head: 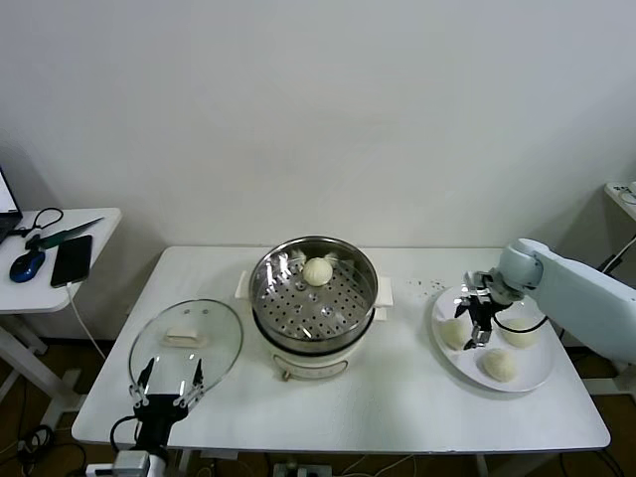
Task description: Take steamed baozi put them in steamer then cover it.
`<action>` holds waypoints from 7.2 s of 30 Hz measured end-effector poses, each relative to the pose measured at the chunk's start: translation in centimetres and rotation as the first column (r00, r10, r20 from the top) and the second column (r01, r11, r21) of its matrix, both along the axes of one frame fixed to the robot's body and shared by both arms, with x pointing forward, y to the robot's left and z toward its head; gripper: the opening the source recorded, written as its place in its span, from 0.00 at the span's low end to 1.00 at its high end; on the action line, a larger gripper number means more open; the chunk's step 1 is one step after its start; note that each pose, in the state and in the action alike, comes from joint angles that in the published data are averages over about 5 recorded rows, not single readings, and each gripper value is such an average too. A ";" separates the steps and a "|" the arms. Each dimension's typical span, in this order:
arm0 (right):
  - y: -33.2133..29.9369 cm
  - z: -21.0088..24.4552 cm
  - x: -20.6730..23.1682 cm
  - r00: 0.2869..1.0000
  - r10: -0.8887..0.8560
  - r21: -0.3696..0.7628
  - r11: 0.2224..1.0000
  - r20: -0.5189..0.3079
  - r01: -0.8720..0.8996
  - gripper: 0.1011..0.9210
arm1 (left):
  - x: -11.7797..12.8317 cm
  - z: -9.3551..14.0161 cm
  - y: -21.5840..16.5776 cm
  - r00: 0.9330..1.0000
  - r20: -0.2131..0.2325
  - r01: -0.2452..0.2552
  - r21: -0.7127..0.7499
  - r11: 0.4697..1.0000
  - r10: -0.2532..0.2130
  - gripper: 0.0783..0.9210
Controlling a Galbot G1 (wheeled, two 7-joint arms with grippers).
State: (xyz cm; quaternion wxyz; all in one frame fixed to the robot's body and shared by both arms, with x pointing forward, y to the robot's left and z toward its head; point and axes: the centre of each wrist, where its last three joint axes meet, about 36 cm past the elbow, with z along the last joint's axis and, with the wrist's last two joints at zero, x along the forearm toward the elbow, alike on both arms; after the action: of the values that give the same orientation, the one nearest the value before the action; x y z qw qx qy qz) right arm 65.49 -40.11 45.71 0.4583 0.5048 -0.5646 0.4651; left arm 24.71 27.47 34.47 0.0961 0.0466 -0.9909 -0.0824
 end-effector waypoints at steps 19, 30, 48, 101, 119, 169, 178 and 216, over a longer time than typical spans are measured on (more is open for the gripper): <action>0.0 -0.3 0.5 1.000 -0.010 0.009 1.000 -0.005 0.010 0.74 | -0.2 -0.3 0.0 1.000 -0.004 -0.002 0.005 1.000 0.002 0.88; 1.2 8.9 3.4 0.996 -0.003 0.049 0.999 0.093 -0.002 0.74 | -0.2 -0.2 -0.4 1.000 -0.002 0.008 -0.002 1.000 -0.008 0.88; 18.8 25.0 7.1 0.963 0.135 0.134 0.976 0.235 -0.170 0.74 | 0.1 -0.5 -1.1 0.998 0.001 0.056 0.003 0.998 -0.056 0.88; 38.5 14.5 3.0 0.939 0.327 0.095 0.937 0.109 -0.337 0.88 | -0.3 -0.4 -0.1 0.999 0.005 0.041 0.016 0.999 -0.041 0.88; 17.9 22.0 1.8 0.959 0.264 0.043 0.962 0.104 -0.269 0.88 | 0.1 0.0 -0.1 0.999 0.002 0.043 0.015 0.999 -0.044 0.88; -4.1 -0.1 -6.5 0.994 0.093 -0.126 0.987 -0.064 -0.100 0.87 | -1.7 -0.7 -0.9 0.998 -0.059 0.035 0.038 0.999 -0.033 0.88; -4.3 -0.1 -6.3 0.993 0.099 -0.122 0.987 -0.067 -0.106 0.75 | -1.8 -0.7 -1.0 0.998 -0.060 0.035 0.035 0.999 -0.033 0.88; 27.0 25.9 2.5 0.274 0.959 -0.310 0.283 0.075 -0.907 0.71 | -3.0 -0.5 -0.7 0.997 -0.076 0.032 0.027 0.999 -0.030 0.88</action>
State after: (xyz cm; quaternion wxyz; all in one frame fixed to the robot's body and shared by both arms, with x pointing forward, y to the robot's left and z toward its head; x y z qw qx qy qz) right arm 67.99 -13.09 71.58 0.0703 0.6271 -0.1581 0.7595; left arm 21.74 26.75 33.95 0.1314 0.0293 -0.9859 -0.0997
